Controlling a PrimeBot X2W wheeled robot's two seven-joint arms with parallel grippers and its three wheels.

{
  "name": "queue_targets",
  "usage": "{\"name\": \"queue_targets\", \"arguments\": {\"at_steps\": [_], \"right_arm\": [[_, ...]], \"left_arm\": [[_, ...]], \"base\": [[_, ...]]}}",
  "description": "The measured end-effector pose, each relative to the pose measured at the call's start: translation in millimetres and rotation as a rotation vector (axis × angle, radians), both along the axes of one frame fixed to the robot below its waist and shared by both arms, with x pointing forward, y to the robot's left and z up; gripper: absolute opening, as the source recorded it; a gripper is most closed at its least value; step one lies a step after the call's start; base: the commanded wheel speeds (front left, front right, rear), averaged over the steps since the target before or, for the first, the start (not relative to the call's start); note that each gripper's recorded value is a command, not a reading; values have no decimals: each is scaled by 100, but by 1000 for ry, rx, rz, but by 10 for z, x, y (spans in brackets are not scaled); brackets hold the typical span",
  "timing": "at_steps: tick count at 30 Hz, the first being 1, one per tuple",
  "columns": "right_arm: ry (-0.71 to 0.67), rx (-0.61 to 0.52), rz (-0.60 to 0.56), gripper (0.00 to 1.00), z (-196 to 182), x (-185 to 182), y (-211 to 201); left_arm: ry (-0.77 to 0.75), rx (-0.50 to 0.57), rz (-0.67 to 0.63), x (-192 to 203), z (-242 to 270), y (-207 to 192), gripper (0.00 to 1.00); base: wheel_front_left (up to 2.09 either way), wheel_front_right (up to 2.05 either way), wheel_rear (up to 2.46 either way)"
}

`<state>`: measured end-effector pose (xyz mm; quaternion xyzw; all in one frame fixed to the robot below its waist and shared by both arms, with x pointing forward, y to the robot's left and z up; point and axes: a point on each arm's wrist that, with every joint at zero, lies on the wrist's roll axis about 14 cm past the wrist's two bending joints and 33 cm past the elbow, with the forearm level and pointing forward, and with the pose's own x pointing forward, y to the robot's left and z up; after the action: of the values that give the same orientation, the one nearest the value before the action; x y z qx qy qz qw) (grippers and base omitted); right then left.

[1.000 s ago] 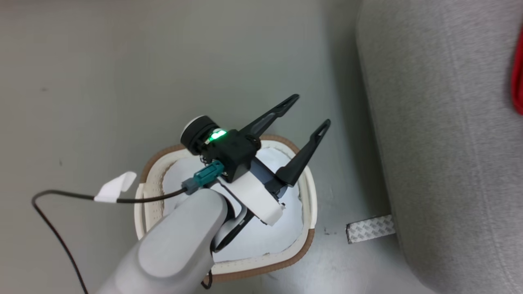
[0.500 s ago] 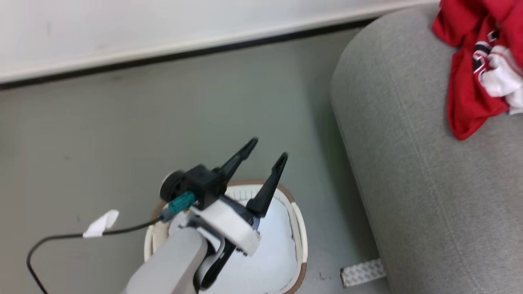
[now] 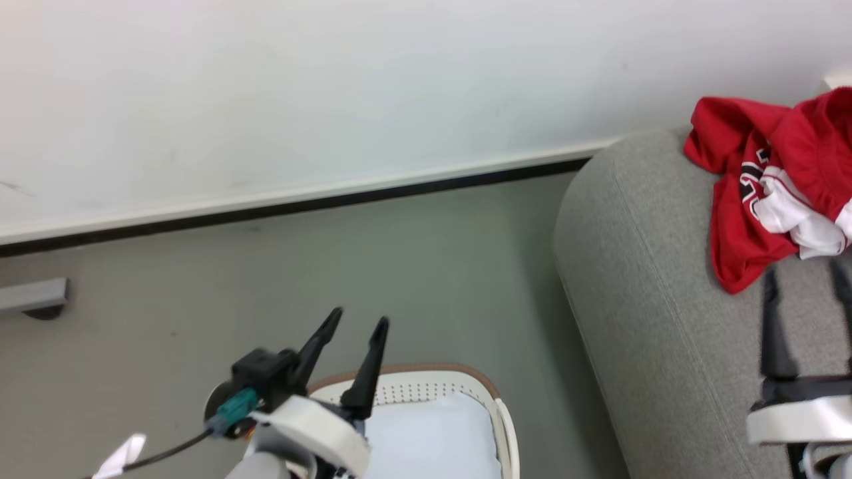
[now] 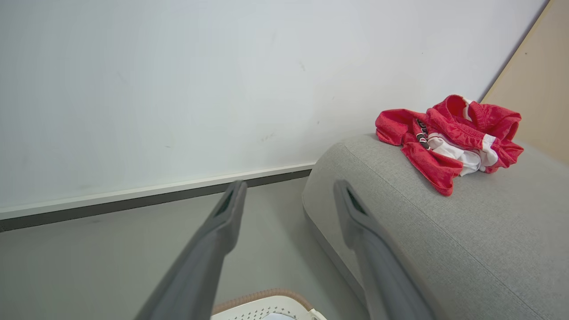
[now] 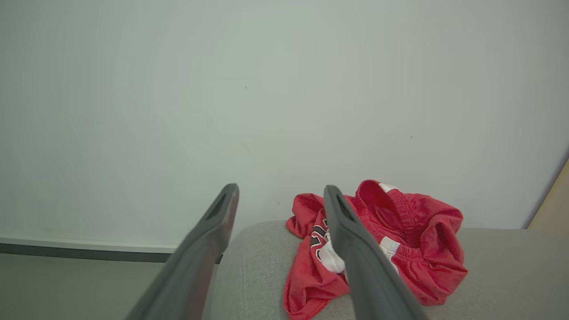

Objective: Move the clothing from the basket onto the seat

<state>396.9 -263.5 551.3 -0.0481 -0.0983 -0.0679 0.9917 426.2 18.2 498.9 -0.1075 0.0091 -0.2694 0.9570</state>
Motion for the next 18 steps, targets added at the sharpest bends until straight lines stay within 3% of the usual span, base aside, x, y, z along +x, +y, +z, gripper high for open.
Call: {"name": "queue_targets", "arguments": {"at_steps": [8, 18], "right_arm": [[57, 38, 126, 100, -221, -274, 508], [119, 51, 178, 100, -435, -484, 731]], "left_arm": [[22, 17, 171, -243, -69, 536, 100], [25, 34, 315, -430, -128, 1001, 100]], "base": [[0, 0, 0], [0, 0, 0]]}}
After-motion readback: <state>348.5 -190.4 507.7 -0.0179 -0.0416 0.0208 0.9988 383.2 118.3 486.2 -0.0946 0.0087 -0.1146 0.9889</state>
